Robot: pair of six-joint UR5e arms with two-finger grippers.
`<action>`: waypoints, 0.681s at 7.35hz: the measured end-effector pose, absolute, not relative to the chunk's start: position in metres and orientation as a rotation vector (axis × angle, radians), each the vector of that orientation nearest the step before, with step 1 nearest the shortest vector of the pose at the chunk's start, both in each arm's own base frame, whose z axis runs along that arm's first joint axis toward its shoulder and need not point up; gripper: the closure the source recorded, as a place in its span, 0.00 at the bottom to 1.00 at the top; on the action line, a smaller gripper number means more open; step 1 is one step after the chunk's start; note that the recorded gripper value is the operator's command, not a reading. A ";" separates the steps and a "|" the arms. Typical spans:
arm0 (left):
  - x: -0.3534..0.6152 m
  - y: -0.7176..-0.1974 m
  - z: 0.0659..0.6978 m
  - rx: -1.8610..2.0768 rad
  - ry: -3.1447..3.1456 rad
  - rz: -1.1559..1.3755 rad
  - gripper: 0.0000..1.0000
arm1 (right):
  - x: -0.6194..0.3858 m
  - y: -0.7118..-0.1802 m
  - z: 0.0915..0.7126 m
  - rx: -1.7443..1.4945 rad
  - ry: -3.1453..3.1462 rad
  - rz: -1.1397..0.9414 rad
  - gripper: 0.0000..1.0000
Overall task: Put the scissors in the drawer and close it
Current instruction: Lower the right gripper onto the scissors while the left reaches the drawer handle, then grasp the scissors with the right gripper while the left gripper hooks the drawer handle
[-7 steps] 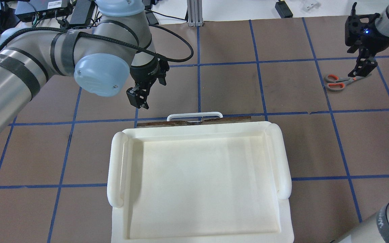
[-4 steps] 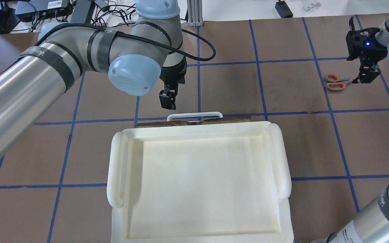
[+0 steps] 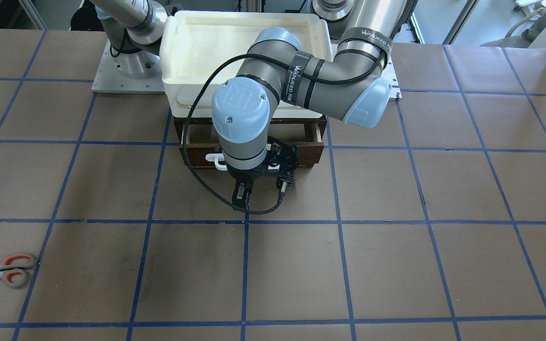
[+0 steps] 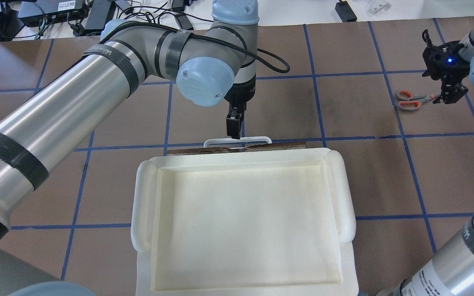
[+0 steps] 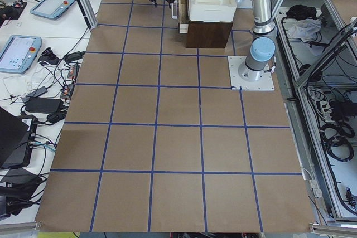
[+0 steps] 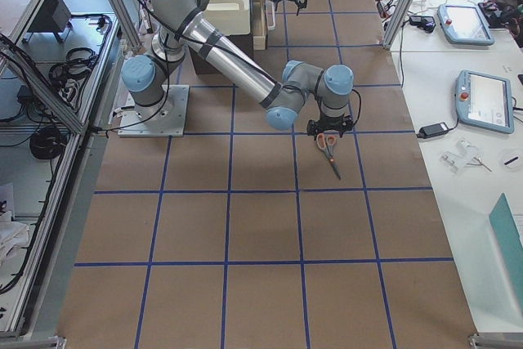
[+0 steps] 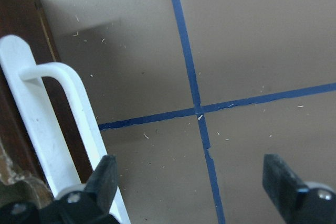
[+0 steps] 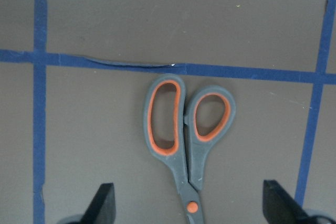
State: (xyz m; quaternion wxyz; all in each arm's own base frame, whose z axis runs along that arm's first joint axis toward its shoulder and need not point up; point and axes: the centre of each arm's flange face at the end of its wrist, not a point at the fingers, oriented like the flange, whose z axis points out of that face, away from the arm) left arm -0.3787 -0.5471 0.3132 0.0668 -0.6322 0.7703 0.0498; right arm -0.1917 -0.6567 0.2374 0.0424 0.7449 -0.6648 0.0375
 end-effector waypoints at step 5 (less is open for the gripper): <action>-0.379 -0.545 0.299 -1.868 2.260 0.215 0.00 | -0.209 -0.680 0.198 2.339 -1.996 0.105 0.06</action>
